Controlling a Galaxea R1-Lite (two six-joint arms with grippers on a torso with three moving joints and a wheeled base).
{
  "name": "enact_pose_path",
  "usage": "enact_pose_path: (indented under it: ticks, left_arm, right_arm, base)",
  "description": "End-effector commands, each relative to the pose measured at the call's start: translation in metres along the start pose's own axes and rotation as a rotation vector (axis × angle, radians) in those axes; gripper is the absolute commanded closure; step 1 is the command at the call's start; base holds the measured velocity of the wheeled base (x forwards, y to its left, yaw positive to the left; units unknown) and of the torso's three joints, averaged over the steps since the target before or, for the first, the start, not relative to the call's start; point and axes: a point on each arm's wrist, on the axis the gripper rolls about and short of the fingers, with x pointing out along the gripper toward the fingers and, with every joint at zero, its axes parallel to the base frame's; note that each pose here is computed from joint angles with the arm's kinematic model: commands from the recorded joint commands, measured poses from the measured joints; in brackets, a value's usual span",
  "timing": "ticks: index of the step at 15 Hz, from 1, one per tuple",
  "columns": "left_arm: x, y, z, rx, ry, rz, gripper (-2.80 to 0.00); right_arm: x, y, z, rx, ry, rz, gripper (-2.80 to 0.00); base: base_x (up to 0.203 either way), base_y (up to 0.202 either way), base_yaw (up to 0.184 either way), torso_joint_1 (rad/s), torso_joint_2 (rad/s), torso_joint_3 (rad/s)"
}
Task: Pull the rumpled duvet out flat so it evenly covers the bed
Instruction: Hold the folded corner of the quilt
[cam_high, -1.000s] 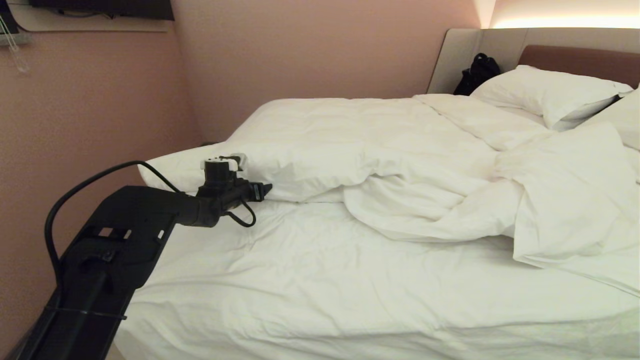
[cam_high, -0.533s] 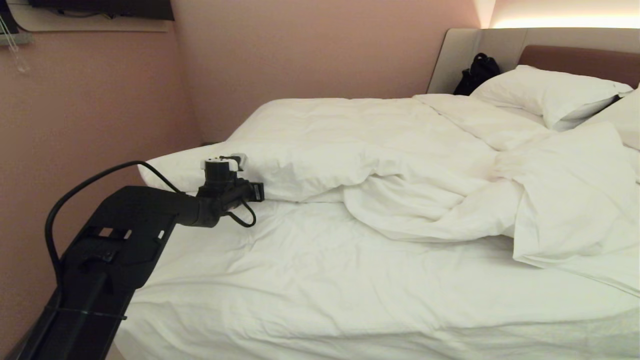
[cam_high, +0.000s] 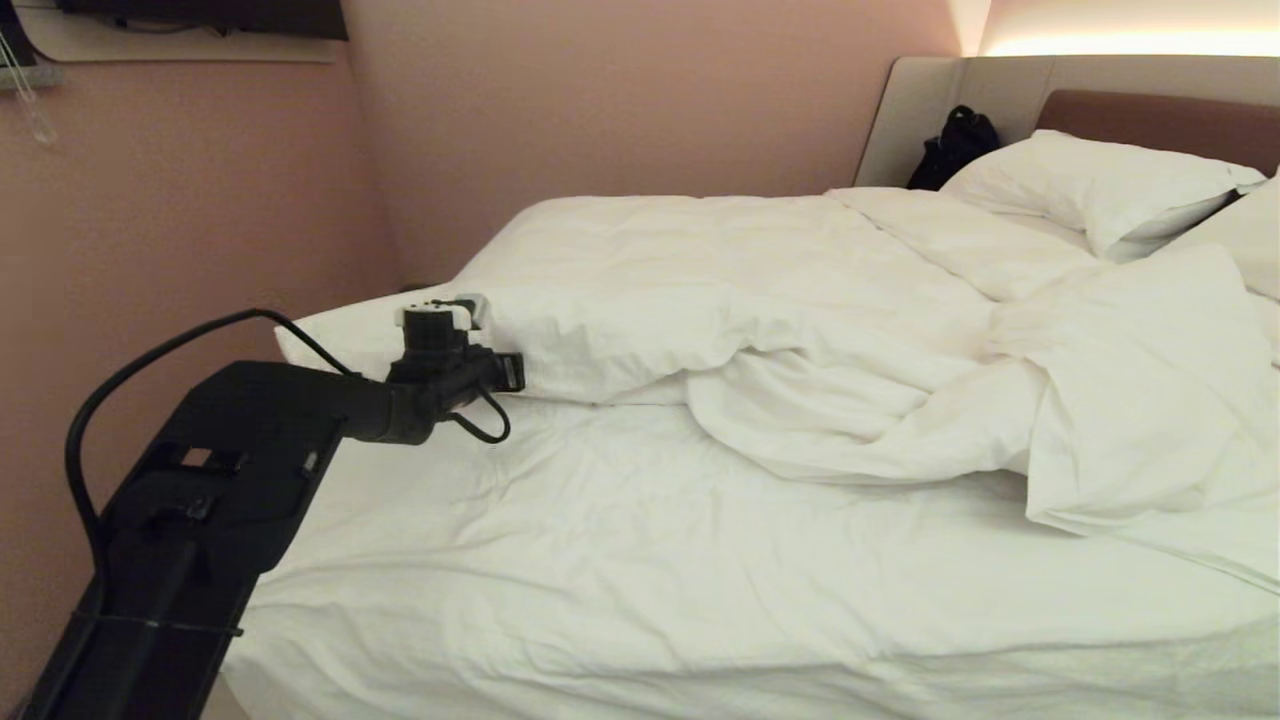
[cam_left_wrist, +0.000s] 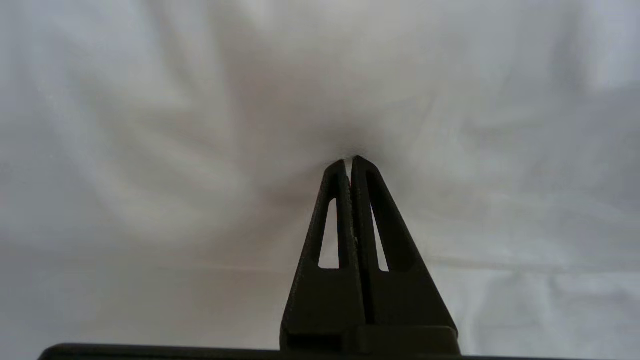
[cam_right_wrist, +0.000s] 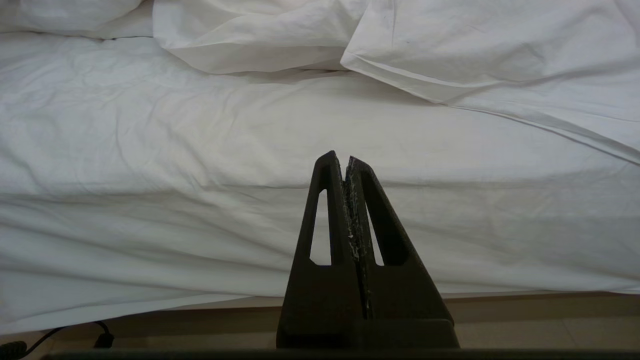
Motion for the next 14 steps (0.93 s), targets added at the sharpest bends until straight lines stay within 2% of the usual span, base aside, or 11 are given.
enact_pose_path:
  ticks: [1,2,5,9,12,14]
  left_arm:
    - [-0.017,-0.005,0.033,0.004,-0.061,0.005,0.00]
    - [-0.029,-0.008,0.052,0.006,-0.095,0.008,0.00]
    - [-0.064,-0.016,0.088,0.009,-0.136,0.025,0.00]
    - [-0.118,-0.025,0.096,0.008,-0.103,0.051,0.00]
    - [-0.187,-0.037,0.096,0.009,-0.075,0.062,0.00]
    - [-0.238,-0.045,0.100,0.023,-0.099,0.069,0.00]
  right_arm:
    - [0.000,0.000,0.000,0.000,0.000,0.001,0.00]
    - [0.000,0.000,0.000,0.000,0.000,0.001,0.00]
    - [0.000,0.000,0.000,0.000,0.000,0.001,0.00]
    - [0.000,0.000,0.000,0.000,0.000,0.001,0.00]
    - [0.000,0.000,0.000,0.000,0.000,0.001,0.00]
    - [0.000,0.000,0.000,0.000,0.000,0.001,0.00]
  base:
    - [0.000,0.000,0.000,0.000,0.00,0.000]
    - [0.000,0.000,0.000,0.000,0.00,0.000]
    - [0.000,0.000,0.000,0.000,0.00,0.000]
    - [0.000,0.000,0.000,0.000,0.00,0.000]
    - [0.000,0.000,0.000,0.000,0.00,0.000]
    - [0.000,0.000,0.000,0.000,0.00,0.000]
